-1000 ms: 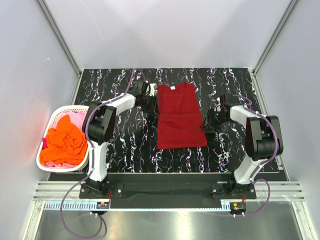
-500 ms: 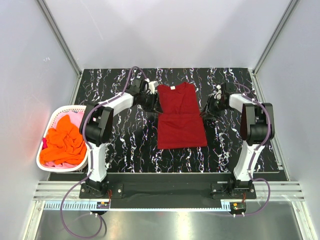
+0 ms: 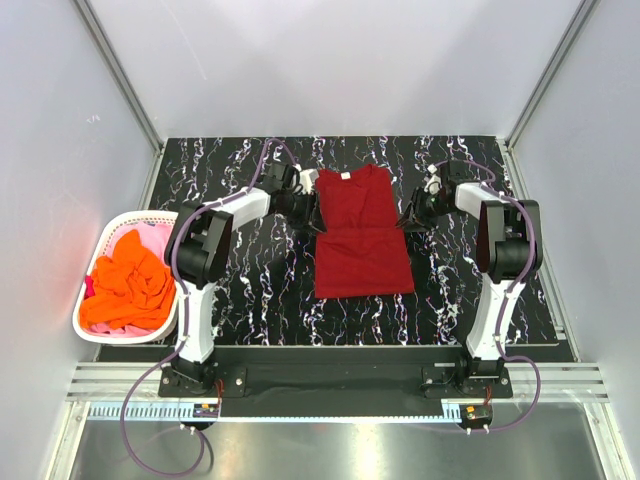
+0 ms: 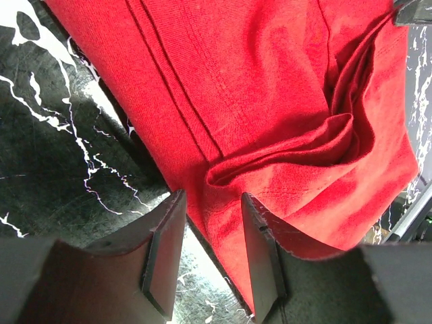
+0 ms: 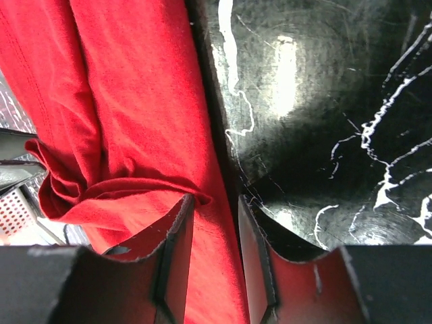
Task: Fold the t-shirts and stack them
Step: Fold the tshirt
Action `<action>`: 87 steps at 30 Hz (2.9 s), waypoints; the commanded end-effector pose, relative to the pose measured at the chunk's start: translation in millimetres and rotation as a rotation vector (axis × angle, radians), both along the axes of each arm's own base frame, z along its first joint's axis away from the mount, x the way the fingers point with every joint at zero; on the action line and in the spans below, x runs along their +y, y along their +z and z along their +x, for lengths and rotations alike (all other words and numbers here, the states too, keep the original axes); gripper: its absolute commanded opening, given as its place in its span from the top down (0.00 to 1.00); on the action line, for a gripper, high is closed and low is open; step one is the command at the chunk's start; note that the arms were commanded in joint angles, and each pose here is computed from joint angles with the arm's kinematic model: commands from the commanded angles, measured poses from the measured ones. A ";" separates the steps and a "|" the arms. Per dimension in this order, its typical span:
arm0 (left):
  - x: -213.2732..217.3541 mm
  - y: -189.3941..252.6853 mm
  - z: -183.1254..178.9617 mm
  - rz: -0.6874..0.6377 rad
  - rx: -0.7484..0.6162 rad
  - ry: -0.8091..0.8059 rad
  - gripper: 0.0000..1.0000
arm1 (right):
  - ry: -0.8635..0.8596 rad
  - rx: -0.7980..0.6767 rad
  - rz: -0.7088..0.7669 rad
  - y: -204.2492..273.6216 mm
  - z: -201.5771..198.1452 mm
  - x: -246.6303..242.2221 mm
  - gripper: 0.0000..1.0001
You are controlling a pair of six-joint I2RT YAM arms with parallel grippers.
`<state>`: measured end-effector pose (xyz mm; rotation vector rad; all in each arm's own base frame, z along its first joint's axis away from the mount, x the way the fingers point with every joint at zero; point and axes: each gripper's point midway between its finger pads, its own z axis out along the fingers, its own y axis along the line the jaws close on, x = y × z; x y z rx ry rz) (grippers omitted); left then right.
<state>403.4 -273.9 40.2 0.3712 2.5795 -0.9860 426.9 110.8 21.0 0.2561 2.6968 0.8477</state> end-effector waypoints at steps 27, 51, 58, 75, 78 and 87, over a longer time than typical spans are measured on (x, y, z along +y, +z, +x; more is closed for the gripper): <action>21.0 1.5 27.4 -0.002 -0.047 0.256 1.00 | -0.047 -0.025 0.003 0.8 24.2 -1.2 0.99; 32.2 2.2 25.4 0.030 -0.013 0.317 0.98 | 0.175 -0.164 0.138 96.8 -5.6 129.5 0.94; 30.2 -5.2 28.3 0.031 -0.008 0.296 0.94 | 0.224 -0.116 0.189 67.0 -3.7 154.0 0.94; 43.3 24.1 36.3 0.108 -0.033 0.279 0.75 | 0.189 -0.116 0.159 55.8 12.0 153.6 0.84; 65.5 51.1 35.2 0.179 -0.060 0.376 0.71 | 0.171 -0.149 0.175 93.7 6.6 151.3 0.78; 39.2 81.5 -36.7 0.091 -0.026 0.316 0.71 | -0.089 0.115 0.060 62.7 -102.8 98.9 0.78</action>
